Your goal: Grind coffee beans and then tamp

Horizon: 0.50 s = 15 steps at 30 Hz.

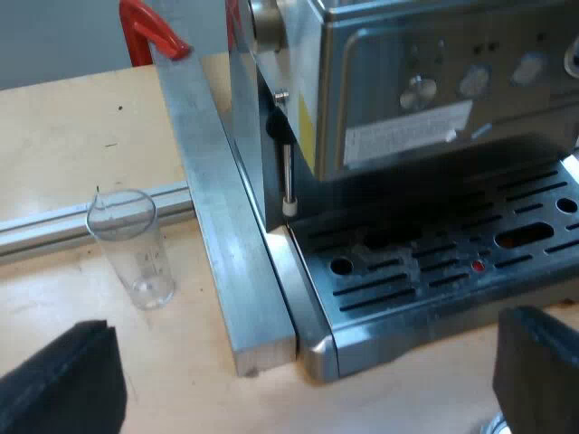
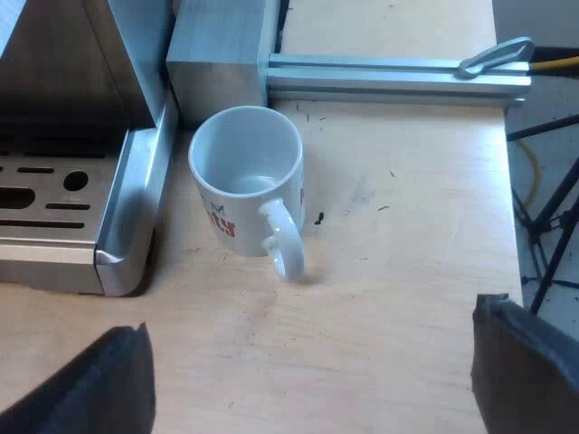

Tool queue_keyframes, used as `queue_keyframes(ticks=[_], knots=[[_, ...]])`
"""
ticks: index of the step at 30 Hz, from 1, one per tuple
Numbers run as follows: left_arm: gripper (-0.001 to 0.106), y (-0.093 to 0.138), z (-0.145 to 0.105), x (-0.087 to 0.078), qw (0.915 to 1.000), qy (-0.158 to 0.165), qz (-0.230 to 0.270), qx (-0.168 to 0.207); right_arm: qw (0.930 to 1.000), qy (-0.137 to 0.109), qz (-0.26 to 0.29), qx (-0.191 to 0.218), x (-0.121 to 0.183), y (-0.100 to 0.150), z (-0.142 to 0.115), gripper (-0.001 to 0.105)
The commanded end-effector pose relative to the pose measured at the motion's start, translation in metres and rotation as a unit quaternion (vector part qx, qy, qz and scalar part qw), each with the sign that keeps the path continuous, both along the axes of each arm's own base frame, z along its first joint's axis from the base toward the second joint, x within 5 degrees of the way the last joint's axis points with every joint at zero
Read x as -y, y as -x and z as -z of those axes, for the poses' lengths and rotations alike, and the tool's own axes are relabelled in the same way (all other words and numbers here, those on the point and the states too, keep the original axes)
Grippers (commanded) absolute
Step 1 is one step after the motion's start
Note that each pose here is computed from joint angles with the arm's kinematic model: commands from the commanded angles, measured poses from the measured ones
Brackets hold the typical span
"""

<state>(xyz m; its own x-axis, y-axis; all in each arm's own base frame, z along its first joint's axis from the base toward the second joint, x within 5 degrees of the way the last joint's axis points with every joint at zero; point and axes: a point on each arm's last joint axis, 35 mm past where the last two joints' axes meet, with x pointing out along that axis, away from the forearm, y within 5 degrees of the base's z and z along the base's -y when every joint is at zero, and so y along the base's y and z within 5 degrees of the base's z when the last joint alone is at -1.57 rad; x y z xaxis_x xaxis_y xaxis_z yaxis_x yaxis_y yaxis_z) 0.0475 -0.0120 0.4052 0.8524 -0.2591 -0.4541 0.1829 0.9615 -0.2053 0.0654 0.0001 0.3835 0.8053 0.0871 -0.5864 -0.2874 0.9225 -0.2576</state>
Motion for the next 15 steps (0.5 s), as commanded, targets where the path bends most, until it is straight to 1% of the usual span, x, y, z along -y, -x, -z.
queue_keyframes(ticks=[1, 3, 4, 5, 9, 15], knots=[[0.084, 0.017, 0.006, -0.003, 0.9996, 0.014, -0.017, 0.02, 0.9998, 0.014, 0.004, 0.011, 0.0, 0.013, -0.003, 0.072], [0.084, 0.024, 0.009, -0.005, 0.9994, 0.017, -0.017, 0.026, 0.9998, 0.014, 0.004, 0.013, -0.001, 0.017, -0.003, 0.072], [0.084, 0.032, 0.011, -0.006, 0.9991, 0.018, -0.017, 0.034, 0.9998, 0.014, 0.004, 0.017, -0.001, 0.021, -0.003, 0.072], [0.084, 0.04, 0.012, -0.007, 0.9988, 0.018, -0.016, 0.043, 0.9996, 0.014, 0.003, 0.026, -0.002, 0.027, -0.003, 0.072], [0.084, 0.061, 0.016, -0.011, 0.9978, 0.02, -0.017, 0.061, 0.9986, 0.014, 0.003, 0.051, -0.003, 0.044, -0.004, 0.072], [0.084, 0.09, 0.024, -0.017, 0.9949, 0.012, -0.036, 0.094, 0.9959, 0.015, 0.005, 0.089, -0.006, 0.078, 0.0, 0.072]])
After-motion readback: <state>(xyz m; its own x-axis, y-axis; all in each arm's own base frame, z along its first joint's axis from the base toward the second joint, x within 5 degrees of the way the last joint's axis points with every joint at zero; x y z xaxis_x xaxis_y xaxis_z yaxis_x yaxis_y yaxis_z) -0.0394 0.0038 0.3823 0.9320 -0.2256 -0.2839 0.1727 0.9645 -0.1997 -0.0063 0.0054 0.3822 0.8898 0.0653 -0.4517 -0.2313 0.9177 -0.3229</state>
